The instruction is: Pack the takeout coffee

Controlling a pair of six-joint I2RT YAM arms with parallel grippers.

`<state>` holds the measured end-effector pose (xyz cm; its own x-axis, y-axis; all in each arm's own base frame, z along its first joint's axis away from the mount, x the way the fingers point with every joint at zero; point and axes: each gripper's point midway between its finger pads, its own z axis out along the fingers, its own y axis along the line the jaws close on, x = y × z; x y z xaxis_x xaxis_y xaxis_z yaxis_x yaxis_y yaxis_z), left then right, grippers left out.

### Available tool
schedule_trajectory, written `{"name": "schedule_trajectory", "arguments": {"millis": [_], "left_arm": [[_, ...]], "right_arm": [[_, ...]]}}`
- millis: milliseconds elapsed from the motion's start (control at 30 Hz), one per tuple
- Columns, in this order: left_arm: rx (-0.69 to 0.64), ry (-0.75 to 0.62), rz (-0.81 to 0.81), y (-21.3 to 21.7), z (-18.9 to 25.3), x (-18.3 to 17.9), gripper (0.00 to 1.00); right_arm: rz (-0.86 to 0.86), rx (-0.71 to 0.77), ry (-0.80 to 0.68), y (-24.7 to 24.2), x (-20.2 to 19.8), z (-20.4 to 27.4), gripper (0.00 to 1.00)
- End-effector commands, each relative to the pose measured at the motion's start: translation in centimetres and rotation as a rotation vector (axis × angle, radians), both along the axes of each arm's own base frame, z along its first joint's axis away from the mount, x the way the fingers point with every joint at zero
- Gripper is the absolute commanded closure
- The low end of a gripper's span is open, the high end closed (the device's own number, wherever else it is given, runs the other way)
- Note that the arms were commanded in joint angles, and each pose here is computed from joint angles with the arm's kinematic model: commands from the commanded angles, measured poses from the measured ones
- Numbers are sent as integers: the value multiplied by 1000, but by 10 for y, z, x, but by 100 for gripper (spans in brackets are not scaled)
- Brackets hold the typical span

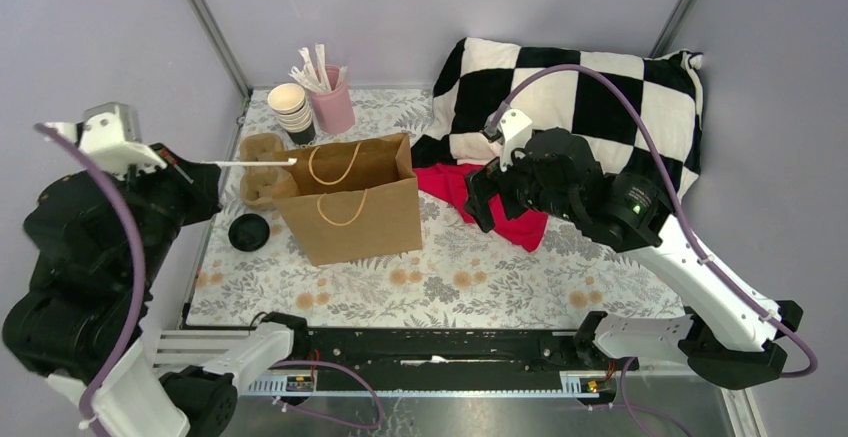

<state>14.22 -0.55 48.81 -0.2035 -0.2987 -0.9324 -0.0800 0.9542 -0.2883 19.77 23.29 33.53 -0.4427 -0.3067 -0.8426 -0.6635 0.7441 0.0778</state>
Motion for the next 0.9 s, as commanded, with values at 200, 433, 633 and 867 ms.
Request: {"name": "schedule_trajectory", "arguments": {"millis": [200, 433, 633, 867], "left_arm": [[22, 114, -30, -15, -32, 48, 100], [0, 110, -92, -34, -35, 84, 83], [0, 29, -80, -32, -9, 88, 38], [-31, -76, -107, -38, 33, 90, 23]], "right_arm": [[-28, 50, -42, -8, 0, 13, 0], [-39, 51, -53, -10, 1, 16, 0], [-211, 136, -131, -33, 14, 45, 0], [-475, 196, -251, -81, 29, 98, 0]]}}
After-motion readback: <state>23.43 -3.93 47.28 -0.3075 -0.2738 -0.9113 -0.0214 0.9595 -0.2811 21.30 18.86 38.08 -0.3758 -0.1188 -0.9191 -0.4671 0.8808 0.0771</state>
